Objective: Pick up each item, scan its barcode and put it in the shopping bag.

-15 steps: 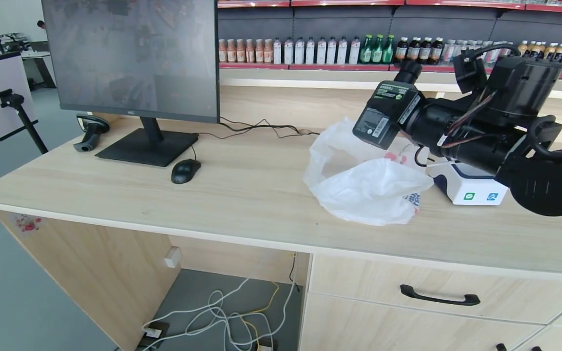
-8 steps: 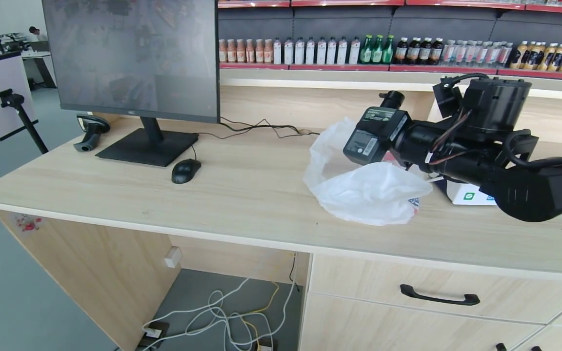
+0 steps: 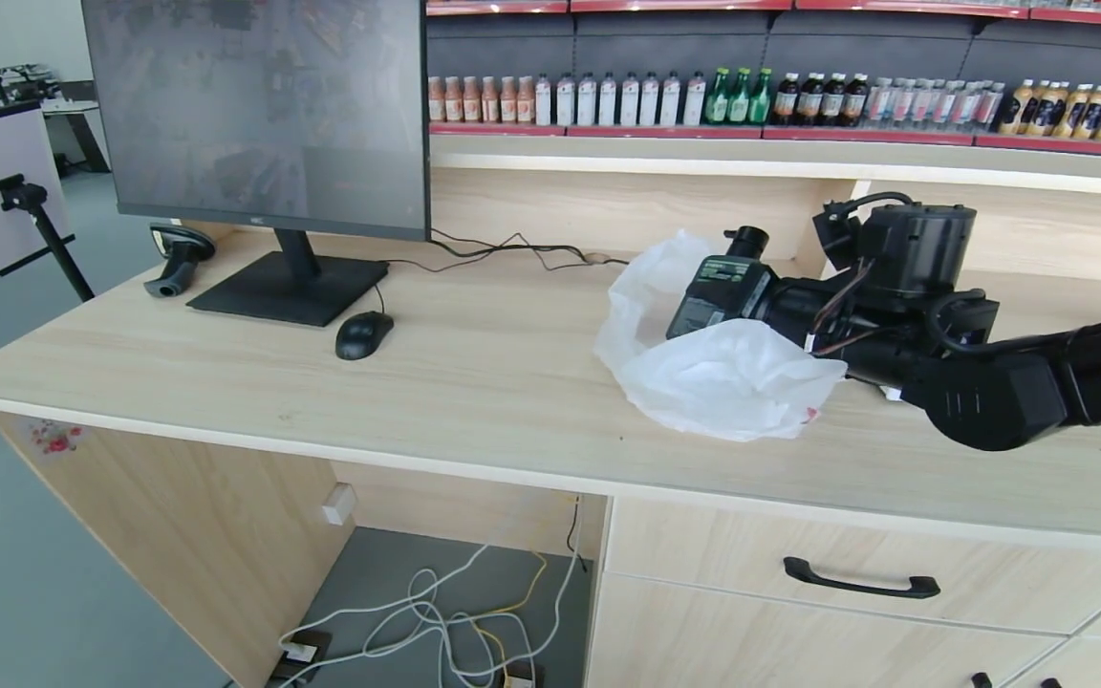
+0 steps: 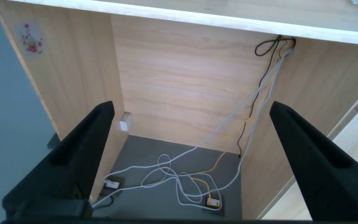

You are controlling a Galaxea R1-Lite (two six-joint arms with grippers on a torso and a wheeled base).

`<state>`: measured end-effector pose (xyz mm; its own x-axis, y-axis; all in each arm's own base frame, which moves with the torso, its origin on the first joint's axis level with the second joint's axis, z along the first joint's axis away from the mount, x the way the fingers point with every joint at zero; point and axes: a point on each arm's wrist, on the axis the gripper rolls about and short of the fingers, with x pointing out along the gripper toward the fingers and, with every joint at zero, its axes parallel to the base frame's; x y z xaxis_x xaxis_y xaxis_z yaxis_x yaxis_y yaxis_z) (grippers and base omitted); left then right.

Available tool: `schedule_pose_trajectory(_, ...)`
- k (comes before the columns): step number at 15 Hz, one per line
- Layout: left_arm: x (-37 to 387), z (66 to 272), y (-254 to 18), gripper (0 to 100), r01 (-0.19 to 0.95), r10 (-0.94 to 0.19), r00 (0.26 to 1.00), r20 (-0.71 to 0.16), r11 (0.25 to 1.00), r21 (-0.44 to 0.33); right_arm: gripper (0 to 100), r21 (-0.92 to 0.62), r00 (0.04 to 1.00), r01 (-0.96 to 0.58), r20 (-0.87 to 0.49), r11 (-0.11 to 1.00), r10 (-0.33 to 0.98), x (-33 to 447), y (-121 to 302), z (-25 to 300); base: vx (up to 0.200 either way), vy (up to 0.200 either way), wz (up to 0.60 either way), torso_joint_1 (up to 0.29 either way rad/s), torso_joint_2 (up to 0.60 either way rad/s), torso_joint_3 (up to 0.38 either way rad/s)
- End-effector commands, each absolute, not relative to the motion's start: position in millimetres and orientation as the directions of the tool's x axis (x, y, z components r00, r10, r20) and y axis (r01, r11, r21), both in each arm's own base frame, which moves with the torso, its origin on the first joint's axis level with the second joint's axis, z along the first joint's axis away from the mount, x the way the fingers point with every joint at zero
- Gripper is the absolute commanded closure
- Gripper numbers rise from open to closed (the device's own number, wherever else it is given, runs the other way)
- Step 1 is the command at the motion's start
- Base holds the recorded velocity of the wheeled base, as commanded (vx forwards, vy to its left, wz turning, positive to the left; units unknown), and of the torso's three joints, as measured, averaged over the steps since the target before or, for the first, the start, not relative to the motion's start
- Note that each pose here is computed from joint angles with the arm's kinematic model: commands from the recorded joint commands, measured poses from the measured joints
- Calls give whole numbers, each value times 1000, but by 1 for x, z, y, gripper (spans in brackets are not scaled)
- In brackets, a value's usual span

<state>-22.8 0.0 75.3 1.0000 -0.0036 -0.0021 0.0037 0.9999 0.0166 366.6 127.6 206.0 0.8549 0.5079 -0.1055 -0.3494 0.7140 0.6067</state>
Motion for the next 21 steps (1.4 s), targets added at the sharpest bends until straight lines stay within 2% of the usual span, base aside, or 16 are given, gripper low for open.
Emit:
schedule_pose_trajectory(1,-23,75,0,0,3,-3,1000,-2,1000,15,100,605,855,-329,-135,725,501,371,127,195,0,0,0,0,0,0)
schedule_pose_trajectory(4,-23,75,0,0,5,-5,1000,-2,1000,15,100,563,849,-327,-177,759,497,367,123,180,0,0,0,0,0,0)
schedule_pose_trajectory(12,-23,75,0,0,3,-3,1000,-2,1000,15,100,447,858,-354,-194,821,476,374,109,164,0,0,0,0,0,0)
schedule_pose_trajectory(13,-23,75,0,0,3,-3,1000,-2,1000,14,0,444,858,-355,-194,822,476,373,109,165,0,0,0,0,0,0)
schedule_pose_trajectory(21,-23,75,0,0,3,-3,1000,-2,1000,14,0,373,877,-428,-48,823,478,378,109,181,0,0,0,0,0,0)
